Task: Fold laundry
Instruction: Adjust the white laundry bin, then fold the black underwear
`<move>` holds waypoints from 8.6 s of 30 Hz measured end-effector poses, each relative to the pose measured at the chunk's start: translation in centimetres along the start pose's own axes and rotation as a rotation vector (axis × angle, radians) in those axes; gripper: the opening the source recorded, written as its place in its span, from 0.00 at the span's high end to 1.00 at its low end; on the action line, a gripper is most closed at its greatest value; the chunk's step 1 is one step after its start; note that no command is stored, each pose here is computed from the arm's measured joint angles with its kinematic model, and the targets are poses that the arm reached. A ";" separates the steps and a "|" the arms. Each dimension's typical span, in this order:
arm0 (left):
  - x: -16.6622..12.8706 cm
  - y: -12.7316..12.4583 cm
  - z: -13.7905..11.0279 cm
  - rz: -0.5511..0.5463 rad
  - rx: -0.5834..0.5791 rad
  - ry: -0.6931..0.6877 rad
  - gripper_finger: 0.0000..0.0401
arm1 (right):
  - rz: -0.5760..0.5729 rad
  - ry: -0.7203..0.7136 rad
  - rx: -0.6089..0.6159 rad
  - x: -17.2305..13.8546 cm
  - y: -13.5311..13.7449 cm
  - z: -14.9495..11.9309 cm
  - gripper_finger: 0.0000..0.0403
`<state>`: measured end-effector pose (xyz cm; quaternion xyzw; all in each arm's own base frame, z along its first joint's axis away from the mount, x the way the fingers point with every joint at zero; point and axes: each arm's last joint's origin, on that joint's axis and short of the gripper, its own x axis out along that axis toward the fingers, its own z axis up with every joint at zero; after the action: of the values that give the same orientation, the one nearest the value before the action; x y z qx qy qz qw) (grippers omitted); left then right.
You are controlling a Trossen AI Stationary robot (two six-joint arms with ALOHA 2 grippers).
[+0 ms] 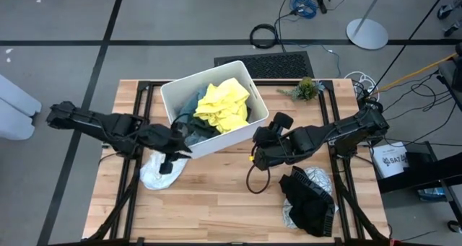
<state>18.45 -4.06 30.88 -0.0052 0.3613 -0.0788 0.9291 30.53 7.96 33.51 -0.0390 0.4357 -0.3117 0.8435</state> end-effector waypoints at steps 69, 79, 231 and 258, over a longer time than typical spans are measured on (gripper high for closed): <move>2.5 -11.2 1.1 -0.080 0.267 -0.467 0.76 | 0.058 0.551 0.324 4.5 6.8 -18.6 0.95; 2.5 -11.4 0.6 -0.143 0.235 -0.413 0.76 | 0.122 0.224 0.302 -0.2 6.1 -9.3 1.00; 3.6 -7.7 -0.2 -0.102 -0.196 -0.178 0.98 | 0.680 0.452 0.593 11.3 11.0 -12.0 0.49; 3.6 -7.7 -0.3 -0.093 -0.192 -0.172 0.98 | 0.794 -0.188 0.233 1.8 7.1 -5.1 1.00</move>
<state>19.77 -12.16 28.80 -0.1174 0.2856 -0.0863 0.9472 30.92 13.68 26.69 0.1994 0.2999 -0.0048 0.9329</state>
